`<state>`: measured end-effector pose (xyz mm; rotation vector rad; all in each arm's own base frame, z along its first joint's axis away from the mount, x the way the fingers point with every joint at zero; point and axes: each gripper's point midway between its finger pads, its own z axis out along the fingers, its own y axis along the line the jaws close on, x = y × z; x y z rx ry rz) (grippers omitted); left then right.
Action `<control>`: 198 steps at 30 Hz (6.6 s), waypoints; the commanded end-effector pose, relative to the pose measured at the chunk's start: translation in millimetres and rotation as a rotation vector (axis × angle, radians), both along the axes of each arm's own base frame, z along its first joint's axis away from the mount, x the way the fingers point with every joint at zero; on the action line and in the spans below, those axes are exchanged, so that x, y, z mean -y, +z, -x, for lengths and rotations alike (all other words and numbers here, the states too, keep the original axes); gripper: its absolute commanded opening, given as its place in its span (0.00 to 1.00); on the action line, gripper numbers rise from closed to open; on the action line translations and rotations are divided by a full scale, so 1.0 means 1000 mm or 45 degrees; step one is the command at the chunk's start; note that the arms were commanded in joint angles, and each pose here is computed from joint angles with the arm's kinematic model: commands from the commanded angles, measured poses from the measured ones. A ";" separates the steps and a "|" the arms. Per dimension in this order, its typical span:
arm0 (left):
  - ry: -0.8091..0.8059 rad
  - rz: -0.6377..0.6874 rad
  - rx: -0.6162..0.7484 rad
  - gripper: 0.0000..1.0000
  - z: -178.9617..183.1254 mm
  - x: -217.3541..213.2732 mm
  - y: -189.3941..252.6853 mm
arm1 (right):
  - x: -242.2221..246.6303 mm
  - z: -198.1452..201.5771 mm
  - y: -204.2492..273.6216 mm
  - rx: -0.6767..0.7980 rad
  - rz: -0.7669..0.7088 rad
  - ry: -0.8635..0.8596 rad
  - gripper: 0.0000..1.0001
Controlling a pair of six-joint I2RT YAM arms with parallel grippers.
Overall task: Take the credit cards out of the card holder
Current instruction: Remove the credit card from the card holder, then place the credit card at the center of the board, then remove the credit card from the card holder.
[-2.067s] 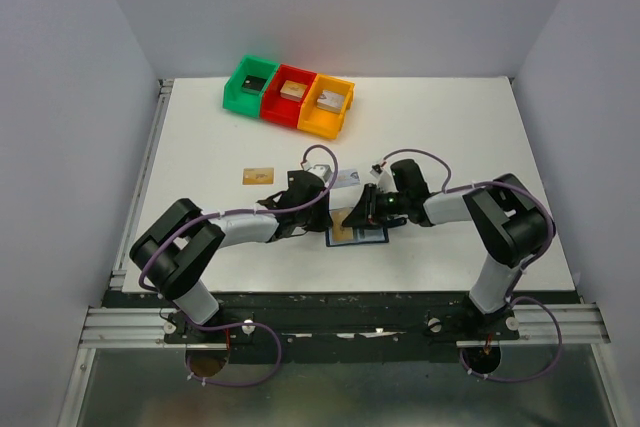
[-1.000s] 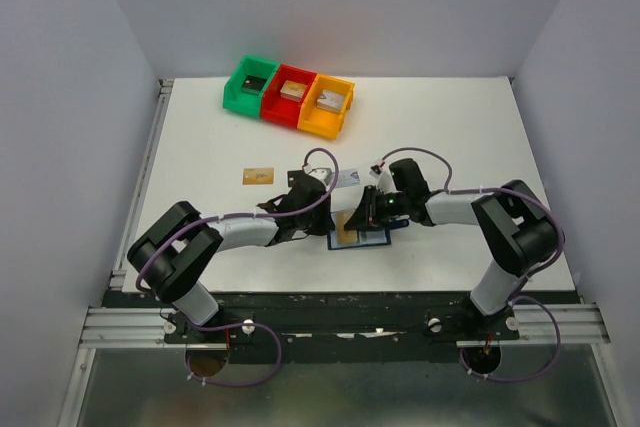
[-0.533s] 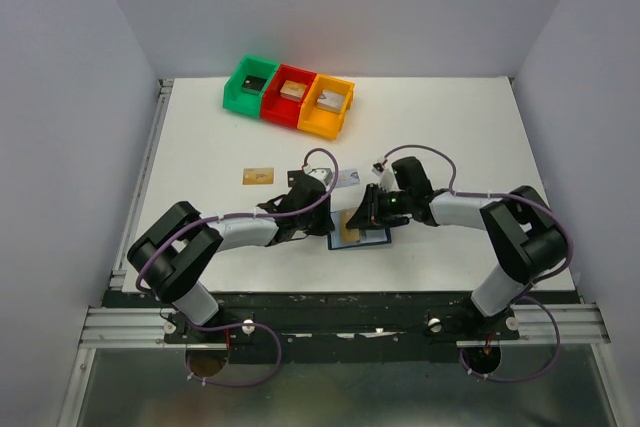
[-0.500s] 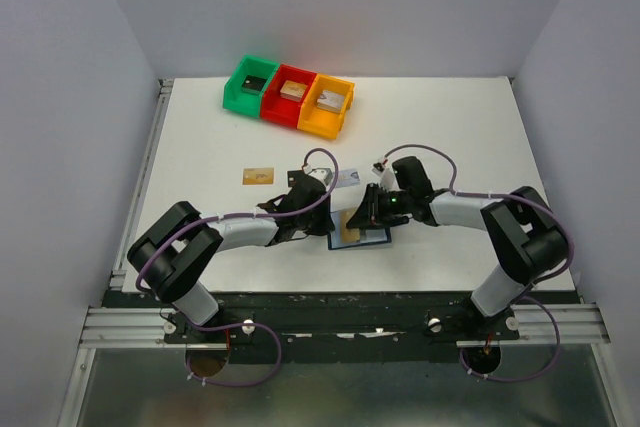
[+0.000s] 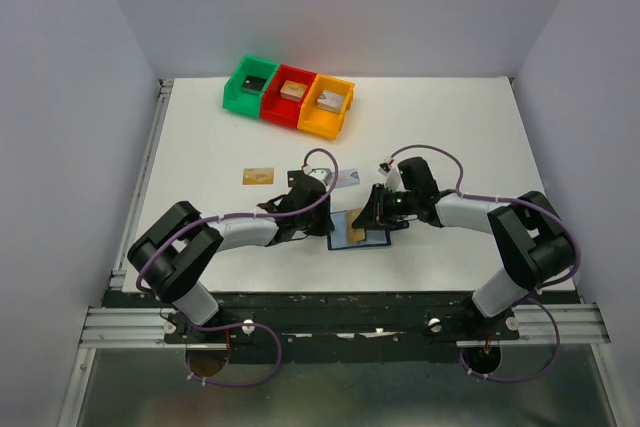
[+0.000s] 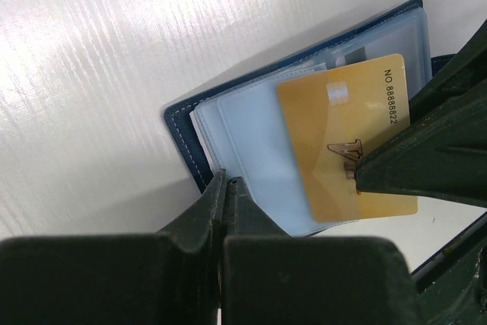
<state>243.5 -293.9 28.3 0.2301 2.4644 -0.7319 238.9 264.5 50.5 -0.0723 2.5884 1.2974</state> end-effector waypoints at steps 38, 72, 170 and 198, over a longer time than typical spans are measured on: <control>-0.058 -0.079 0.055 0.00 0.019 -0.004 0.002 | 0.075 -0.010 0.038 0.228 0.380 -0.244 0.00; -0.429 0.915 0.667 0.68 0.070 0.006 0.225 | 0.004 0.079 0.171 0.615 -0.473 0.460 0.00; 1.639 0.468 0.078 0.75 -0.054 -0.248 0.016 | 0.046 0.031 0.113 0.605 0.182 -0.018 0.65; 0.161 0.216 0.094 0.78 -0.017 -0.038 0.073 | 0.125 -0.020 -0.002 0.193 0.786 -0.408 0.63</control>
